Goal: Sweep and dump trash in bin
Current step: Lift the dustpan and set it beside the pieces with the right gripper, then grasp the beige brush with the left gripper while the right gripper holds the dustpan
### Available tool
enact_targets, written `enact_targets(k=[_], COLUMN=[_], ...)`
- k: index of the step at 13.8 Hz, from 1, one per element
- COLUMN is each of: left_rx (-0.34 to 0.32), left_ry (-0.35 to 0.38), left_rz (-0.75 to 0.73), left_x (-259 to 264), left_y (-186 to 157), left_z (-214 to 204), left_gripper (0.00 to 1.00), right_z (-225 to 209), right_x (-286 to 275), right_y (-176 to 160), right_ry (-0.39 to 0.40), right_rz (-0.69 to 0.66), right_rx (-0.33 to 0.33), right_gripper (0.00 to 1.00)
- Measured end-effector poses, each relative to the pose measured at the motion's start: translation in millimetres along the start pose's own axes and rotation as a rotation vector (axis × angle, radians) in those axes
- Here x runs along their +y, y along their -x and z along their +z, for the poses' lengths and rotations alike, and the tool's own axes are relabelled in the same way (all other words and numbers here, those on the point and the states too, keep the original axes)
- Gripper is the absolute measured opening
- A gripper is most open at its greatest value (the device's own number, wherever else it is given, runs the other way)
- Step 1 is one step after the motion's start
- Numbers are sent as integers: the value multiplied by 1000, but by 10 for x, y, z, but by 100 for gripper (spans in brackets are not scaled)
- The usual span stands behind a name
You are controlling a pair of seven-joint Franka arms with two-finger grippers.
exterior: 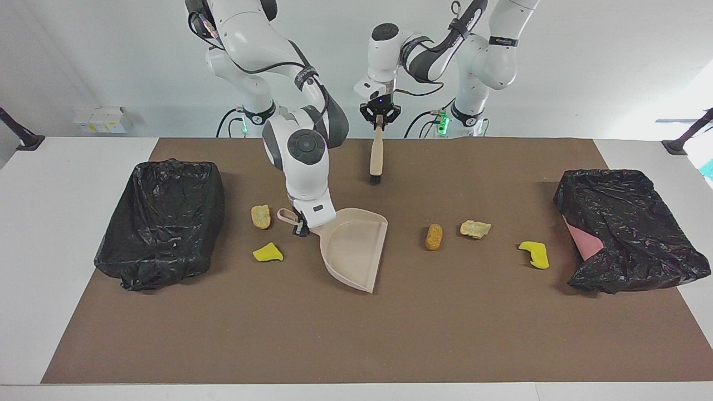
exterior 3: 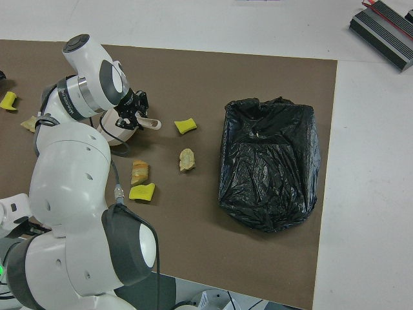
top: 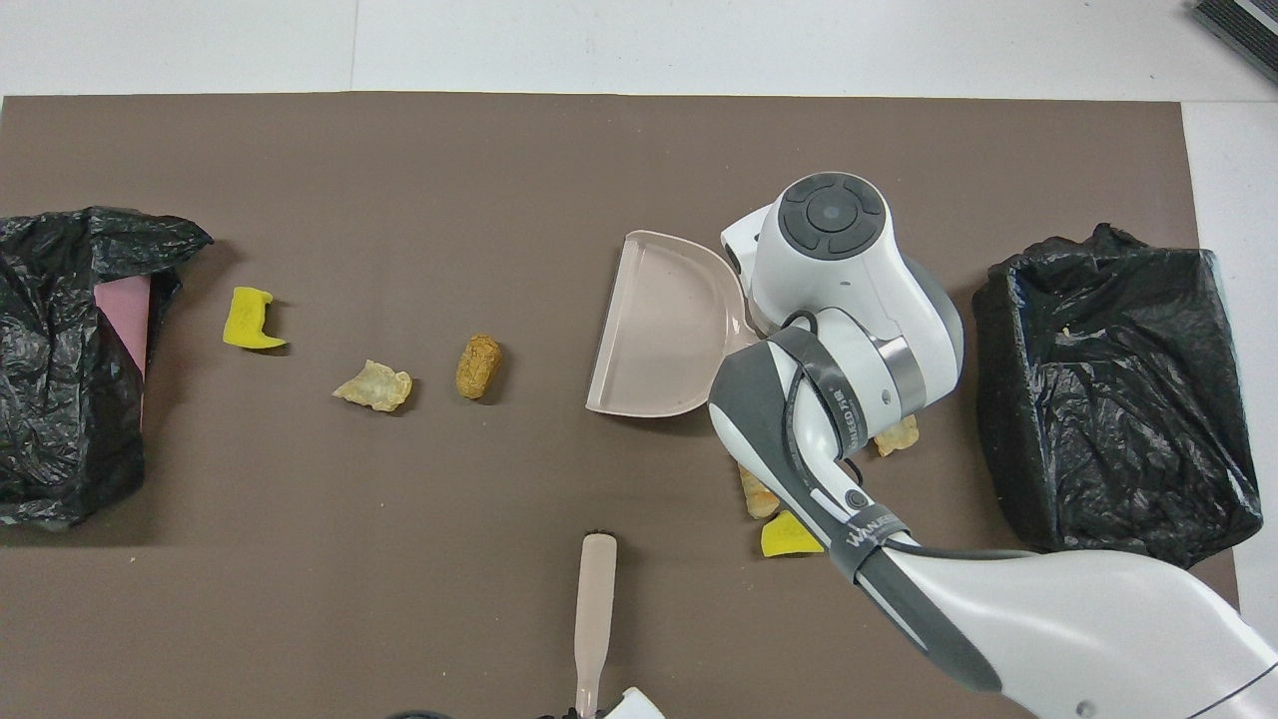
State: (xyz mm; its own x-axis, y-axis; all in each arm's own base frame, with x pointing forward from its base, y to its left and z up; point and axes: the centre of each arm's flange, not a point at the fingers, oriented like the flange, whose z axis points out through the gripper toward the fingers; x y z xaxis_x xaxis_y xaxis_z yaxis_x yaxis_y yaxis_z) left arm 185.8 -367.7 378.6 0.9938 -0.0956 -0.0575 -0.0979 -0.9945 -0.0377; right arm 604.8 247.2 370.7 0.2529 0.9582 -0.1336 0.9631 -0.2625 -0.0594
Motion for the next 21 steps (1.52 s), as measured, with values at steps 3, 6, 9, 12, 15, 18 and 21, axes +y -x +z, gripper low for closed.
enact_targets(k=[3,6,9,12,15,18,21], left_rx=[-38,-25,17,33,32,57,72], left_ry=[-30,-32,-56,-97,-80,-65,-64], left_rz=[-147,-297,-371,-333,-257,-206,-213], left_x=[-324,-817,-1292,-1868,-2710,-3427,-3969], left_y=[-489,-1036,-1416,-1723,-2069,-2314,-2593], left_z=[-215,-395,-494,-475,-404,-353,-293], left_gripper=[26,26,26,26,26,26,26], right_z=[38,91,149,172,186,236,248], right_x=[-49,-81,-127,-168,-228,-298,-316], right_y=[-94,-183,-272,-328,-388,-439,-450], right_ry=[1,5,3,1,2,12,15], right_rz=[-31,-44,-59,-70,-84,-122,-160], right_rx=[2,8,7,5,-1,-28,-35], right_gripper=[32,32,32,32,32,32,32])
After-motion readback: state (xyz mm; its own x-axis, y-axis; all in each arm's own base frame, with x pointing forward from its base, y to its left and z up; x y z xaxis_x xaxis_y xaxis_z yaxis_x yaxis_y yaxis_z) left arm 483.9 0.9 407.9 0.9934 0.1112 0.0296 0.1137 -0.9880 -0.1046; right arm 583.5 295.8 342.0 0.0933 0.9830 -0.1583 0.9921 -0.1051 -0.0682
